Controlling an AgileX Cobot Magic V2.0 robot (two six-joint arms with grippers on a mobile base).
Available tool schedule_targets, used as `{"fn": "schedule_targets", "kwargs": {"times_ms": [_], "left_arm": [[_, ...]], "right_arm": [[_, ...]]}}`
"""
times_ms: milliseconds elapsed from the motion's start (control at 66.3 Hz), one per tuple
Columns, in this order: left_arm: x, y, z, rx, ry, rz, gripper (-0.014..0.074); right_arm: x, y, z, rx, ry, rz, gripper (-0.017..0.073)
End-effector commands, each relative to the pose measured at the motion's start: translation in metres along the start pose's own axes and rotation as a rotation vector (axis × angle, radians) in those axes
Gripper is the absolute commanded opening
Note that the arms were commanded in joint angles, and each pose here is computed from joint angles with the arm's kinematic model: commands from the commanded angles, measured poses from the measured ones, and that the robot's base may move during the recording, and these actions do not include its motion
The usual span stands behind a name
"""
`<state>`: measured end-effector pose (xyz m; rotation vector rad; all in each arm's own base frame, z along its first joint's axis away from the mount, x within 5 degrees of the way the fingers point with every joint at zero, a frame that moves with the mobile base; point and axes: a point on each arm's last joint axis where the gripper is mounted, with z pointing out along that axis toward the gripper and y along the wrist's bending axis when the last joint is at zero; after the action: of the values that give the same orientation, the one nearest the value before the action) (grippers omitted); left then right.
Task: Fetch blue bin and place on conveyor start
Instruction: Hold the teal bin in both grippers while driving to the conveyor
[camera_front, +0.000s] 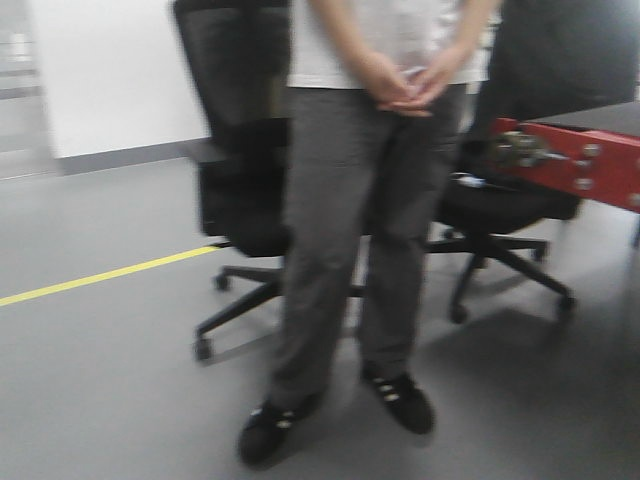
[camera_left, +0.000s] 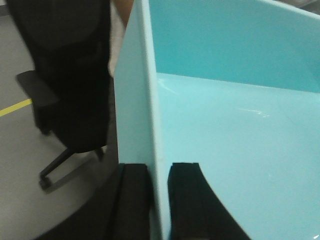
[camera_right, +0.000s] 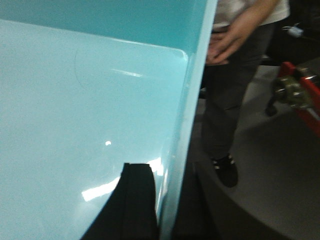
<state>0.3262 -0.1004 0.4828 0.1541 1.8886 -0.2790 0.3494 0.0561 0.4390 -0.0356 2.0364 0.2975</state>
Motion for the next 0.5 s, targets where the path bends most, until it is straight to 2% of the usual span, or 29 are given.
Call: {"fn": "schedule_targets", "kwargs": {"times_ms": [0,483], "left_arm": [[-0.0132,-0.0035,-0.0126,0.038,-0.09,-0.045,-0.0111],[-0.0132,-0.0035,-0.0126,0.038,-0.09,-0.045,-0.0111]], "right_arm": [[-0.0093,-0.0044,-0.0009,0.031,-0.085,-0.064,-0.0151],[-0.0095,-0.0044,-0.0009,0.031,-0.087,-0.064,-0.0151]]}}
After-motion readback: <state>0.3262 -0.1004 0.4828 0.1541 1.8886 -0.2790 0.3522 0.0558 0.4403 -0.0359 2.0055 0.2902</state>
